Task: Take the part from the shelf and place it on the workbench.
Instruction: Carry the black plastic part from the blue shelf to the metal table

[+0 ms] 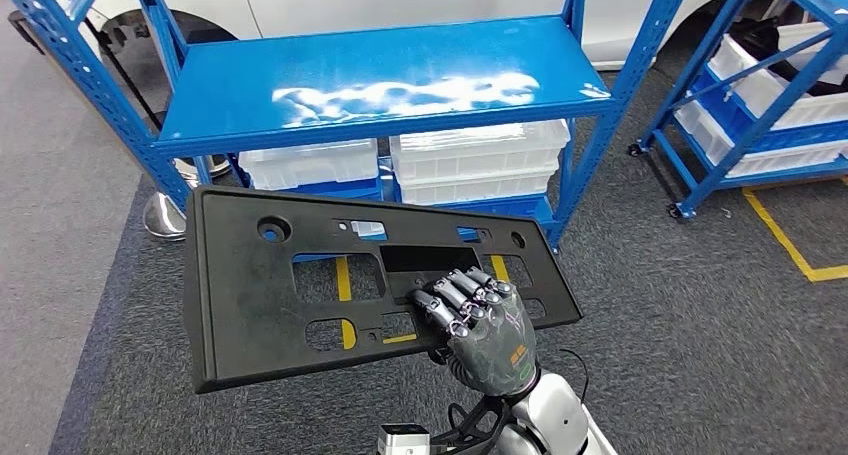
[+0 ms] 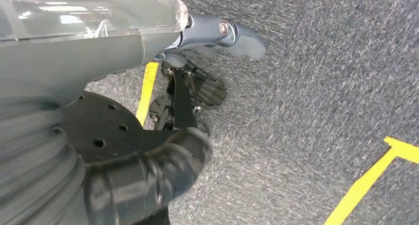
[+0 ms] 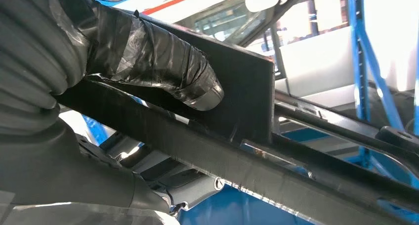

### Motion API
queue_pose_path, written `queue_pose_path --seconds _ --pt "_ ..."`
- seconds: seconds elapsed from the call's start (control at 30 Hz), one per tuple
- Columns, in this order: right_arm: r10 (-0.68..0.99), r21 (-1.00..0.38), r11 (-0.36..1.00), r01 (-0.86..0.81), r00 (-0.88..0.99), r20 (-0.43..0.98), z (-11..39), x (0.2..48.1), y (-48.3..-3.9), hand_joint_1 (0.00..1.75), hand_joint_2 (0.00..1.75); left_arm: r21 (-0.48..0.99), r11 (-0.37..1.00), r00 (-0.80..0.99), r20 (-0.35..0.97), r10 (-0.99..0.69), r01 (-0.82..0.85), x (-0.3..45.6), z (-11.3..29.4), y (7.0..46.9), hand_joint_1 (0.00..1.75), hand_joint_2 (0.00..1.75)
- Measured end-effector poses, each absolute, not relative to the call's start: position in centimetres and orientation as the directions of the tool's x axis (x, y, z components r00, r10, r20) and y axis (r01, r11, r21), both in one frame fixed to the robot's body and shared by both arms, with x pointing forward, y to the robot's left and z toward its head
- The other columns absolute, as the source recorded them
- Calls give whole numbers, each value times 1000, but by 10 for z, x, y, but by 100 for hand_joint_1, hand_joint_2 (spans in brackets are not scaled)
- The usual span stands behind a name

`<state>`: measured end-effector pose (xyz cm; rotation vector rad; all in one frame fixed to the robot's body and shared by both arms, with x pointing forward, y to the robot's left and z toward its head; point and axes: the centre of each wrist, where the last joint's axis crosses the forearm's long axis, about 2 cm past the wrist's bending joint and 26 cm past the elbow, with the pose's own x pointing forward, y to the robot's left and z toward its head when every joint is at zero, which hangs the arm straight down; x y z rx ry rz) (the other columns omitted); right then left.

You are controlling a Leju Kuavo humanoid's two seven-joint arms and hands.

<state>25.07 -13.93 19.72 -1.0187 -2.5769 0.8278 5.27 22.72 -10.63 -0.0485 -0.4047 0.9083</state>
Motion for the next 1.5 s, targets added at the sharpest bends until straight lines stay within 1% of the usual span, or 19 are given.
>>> queue_pose_path --seconds 0.43,0.6,1.1,1.5 --pt "697 -588 591 553 -717 27 196 252 -143 175 175 -207 619 546 318 775 -758 51 -107 227 0 175" --pt "713 -580 590 562 -700 46 195 251 -149 175 175 -211 619 547 315 776 -757 53 -106 227 0 175" --pt "719 -560 604 568 -692 74 197 249 -150 175 175 -209 617 547 311 777 -759 53 -106 227 0 175" --pt "725 -550 598 583 -686 61 194 246 -162 175 175 -215 612 544 301 783 -761 51 -106 225 0 175"
